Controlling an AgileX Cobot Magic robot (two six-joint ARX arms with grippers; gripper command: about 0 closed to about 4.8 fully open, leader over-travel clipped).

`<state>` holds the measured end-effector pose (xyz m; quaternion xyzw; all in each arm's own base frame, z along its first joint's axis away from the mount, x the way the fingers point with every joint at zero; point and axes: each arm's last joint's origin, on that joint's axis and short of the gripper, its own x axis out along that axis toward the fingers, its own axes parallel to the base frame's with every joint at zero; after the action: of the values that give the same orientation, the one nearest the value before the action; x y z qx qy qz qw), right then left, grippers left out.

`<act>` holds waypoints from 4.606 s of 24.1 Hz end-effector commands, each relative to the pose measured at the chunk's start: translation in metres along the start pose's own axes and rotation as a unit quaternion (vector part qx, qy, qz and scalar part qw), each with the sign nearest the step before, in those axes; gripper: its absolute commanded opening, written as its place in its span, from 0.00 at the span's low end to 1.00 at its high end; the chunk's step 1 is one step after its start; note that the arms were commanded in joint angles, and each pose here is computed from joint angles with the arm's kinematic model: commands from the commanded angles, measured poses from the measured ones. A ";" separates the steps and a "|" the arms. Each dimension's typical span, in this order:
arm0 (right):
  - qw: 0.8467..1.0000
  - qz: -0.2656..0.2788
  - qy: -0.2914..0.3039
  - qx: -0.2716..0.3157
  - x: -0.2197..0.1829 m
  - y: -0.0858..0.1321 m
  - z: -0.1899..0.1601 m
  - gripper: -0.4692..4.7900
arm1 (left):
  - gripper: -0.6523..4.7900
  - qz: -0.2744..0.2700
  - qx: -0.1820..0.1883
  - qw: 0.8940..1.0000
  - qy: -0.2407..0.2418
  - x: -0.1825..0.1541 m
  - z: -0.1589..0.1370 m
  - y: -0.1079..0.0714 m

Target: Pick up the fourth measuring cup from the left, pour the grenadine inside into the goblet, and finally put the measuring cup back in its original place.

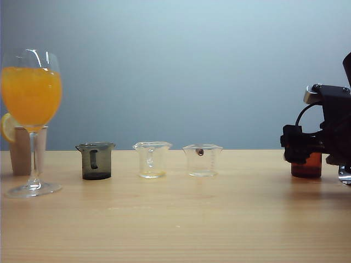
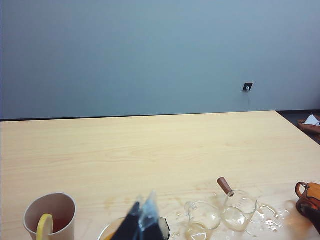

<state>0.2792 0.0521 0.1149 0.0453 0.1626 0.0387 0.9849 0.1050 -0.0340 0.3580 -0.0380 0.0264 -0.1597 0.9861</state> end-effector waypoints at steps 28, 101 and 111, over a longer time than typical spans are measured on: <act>1.000 0.021 -0.012 0.000 0.020 -0.008 0.003 0.92 | 0.11 -0.001 -0.001 1.000 -0.008 -0.001 0.003 0.000; 0.982 0.168 -0.090 0.004 -0.043 0.035 0.126 0.18 | 0.11 0.000 0.000 1.000 -0.009 -0.001 0.003 0.000; 0.967 0.236 -0.099 -0.015 -0.052 0.084 0.191 0.18 | 0.11 0.001 0.000 1.000 0.001 -0.002 0.002 0.000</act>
<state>0.2869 0.1116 0.3124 0.0721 0.0605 0.2590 0.9613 0.1046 -0.0338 0.3579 -0.0375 0.0286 -0.1588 0.9862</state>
